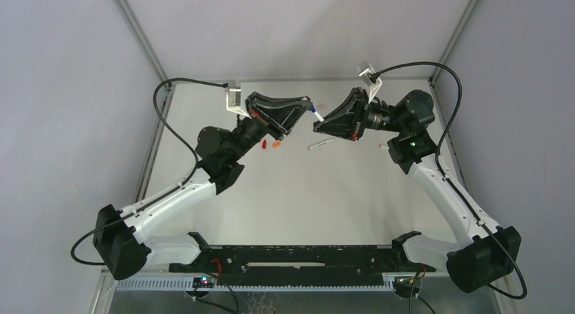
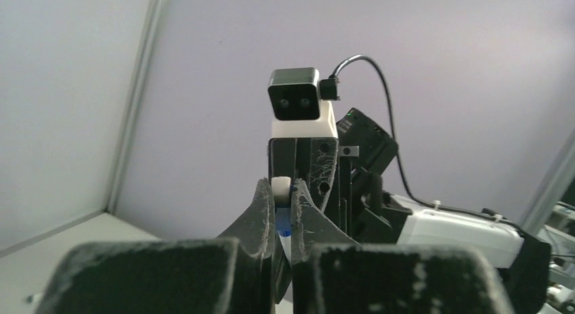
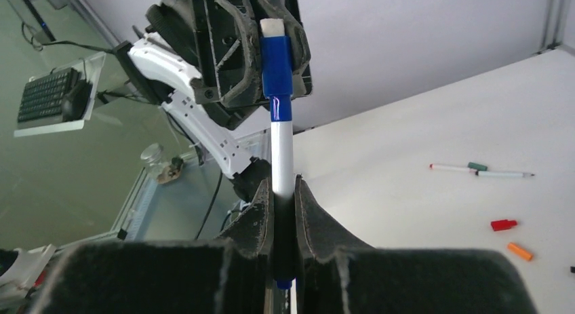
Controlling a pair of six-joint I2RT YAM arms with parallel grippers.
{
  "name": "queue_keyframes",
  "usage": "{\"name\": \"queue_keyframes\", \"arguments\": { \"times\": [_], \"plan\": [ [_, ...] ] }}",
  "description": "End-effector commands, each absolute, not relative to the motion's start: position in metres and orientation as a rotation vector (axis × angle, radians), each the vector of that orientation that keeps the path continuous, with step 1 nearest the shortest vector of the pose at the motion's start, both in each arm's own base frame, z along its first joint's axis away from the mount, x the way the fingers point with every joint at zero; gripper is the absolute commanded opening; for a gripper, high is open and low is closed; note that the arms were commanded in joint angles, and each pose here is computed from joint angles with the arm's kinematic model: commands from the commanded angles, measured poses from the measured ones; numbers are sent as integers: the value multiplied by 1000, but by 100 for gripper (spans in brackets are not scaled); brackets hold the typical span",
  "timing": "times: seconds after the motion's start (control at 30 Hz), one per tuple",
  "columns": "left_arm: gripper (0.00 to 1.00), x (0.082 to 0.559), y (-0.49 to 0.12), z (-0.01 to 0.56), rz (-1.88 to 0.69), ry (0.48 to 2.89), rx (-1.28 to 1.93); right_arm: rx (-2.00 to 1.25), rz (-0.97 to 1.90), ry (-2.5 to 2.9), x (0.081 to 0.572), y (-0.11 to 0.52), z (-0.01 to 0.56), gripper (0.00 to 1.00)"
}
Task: Insert the pens into the pen caps
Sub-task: Press the pen cap onto the pen.
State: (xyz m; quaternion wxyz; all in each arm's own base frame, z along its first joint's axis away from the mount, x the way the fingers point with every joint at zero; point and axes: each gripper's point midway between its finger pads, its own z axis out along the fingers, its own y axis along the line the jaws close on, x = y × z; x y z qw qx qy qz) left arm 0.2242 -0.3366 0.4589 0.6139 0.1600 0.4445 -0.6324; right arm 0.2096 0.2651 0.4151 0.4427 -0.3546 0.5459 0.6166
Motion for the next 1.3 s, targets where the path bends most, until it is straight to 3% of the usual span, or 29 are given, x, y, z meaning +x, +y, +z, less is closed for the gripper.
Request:
{"name": "queue_keyframes", "arguments": {
  "times": [0.0, 0.23, 0.43, 0.77, 1.0, 1.1, 1.27],
  "plan": [
    [0, 141, -395, 261, -1547, 1743, 917, -655, 1333, 1182, 254, 262, 481, 0],
    [1, 165, -382, 295, -1558, 1629, 728, -738, 1385, 1223, 239, 261, 460, 0],
    [8, 182, -363, 343, -1609, 1491, 569, -765, 1415, 1323, 232, 262, 417, 0],
    [41, 206, -326, 382, -1659, 1339, 268, -774, 1422, 1383, 226, 259, 387, 0],
    [69, 204, -312, 377, -1610, 1307, 279, -753, 1420, 1415, 228, 256, 374, 0],
    [75, 200, -308, 382, -1602, 1246, 298, -762, 1426, 1423, 225, 255, 369, 0],
    [76, 203, -308, 401, -1613, 1143, 291, -749, 1437, 1442, 224, 256, 362, 0]
  ]
}}
